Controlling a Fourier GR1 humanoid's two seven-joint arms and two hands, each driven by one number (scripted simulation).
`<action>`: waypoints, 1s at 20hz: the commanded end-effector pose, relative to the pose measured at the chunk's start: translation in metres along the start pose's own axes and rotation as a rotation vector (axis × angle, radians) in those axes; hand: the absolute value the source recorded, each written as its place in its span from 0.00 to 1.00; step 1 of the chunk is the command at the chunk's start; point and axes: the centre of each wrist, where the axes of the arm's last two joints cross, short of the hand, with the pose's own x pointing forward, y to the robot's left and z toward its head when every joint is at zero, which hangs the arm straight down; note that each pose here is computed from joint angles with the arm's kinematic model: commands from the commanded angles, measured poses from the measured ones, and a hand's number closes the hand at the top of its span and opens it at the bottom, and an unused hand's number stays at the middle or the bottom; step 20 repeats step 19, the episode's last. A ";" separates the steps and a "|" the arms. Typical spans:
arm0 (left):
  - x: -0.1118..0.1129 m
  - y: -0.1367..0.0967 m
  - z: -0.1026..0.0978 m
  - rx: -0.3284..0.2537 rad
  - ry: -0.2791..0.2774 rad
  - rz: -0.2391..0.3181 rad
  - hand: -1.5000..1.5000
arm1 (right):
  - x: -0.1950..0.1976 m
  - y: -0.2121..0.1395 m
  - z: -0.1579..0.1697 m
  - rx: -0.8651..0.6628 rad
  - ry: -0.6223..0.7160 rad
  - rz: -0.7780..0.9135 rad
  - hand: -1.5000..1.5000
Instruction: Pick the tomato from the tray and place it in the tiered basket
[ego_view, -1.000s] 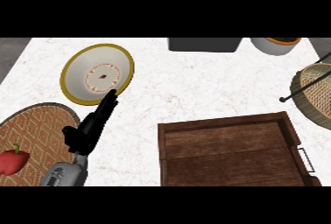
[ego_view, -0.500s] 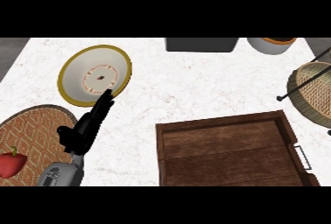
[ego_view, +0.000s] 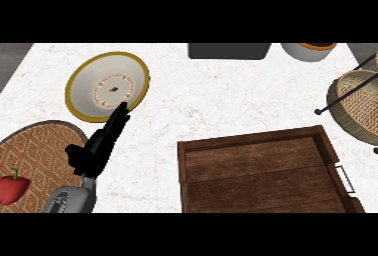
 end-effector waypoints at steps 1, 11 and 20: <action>-0.005 -0.006 0.005 -0.016 0.002 -0.003 0.50 | 0.007 -0.039 0.005 -0.259 -0.041 -0.010 0.00; -0.006 0.002 0.012 0.041 0.016 -0.005 0.50 | -0.052 -0.171 0.025 -0.487 -0.194 -0.248 0.00; -0.018 0.023 0.026 0.059 0.014 0.003 0.50 | -0.099 -0.287 0.081 -0.450 -0.180 -0.228 0.00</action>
